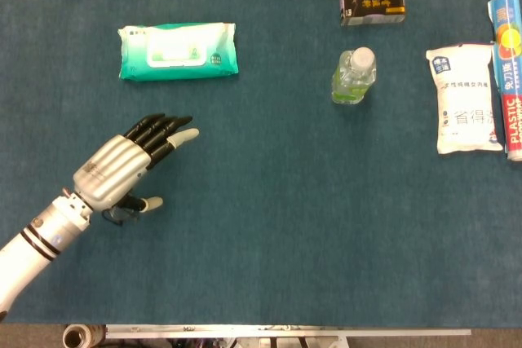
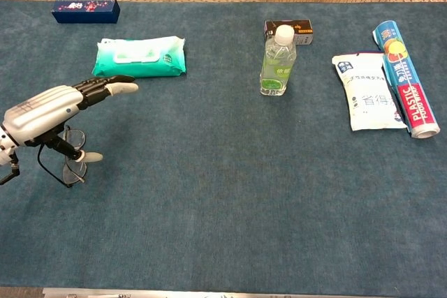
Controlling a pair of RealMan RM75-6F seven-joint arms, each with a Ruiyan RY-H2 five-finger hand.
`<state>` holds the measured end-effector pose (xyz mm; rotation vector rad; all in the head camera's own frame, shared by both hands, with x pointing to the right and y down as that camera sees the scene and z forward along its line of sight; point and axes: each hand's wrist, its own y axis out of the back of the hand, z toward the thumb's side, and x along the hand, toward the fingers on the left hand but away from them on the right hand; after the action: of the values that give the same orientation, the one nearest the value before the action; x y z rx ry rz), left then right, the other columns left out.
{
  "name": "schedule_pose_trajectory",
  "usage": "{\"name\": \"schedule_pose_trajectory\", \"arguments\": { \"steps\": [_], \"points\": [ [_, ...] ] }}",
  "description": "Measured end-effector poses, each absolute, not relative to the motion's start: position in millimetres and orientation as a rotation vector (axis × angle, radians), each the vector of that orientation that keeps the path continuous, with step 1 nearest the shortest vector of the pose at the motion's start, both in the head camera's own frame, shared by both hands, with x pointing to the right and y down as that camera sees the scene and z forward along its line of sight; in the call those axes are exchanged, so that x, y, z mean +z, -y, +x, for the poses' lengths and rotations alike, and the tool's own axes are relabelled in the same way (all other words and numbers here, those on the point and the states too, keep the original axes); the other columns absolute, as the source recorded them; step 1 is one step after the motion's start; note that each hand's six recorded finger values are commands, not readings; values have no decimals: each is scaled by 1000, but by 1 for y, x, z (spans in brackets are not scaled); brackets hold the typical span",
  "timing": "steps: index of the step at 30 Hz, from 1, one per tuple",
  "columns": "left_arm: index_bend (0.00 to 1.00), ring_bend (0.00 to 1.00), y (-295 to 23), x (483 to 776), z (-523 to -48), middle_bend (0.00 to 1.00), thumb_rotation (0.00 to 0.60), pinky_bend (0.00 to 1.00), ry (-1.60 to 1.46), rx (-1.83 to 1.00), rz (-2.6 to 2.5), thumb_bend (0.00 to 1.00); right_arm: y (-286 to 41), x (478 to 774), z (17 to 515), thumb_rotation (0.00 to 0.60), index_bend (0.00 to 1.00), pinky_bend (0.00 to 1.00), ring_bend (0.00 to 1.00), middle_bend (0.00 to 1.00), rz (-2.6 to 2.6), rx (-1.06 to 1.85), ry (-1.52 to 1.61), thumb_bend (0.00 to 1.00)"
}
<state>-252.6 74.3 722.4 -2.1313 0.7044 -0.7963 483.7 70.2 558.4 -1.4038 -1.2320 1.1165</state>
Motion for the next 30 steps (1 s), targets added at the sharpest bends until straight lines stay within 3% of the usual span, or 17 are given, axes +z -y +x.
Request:
{"name": "schedule_pose_trajectory", "arguments": {
  "steps": [15,30],
  "points": [
    [0,0,-88,676,-269,0,600,30,-669,-807,-2045,0,-72,559,480,600,143,325,174,202,-1414,1104,1219,12],
    [0,0,-85,679,-312,0,600,30,-752,-869,-2091,0,-70,563,479,600,143,326,174,202,-1413,1119,1208,12]
  ]
}}
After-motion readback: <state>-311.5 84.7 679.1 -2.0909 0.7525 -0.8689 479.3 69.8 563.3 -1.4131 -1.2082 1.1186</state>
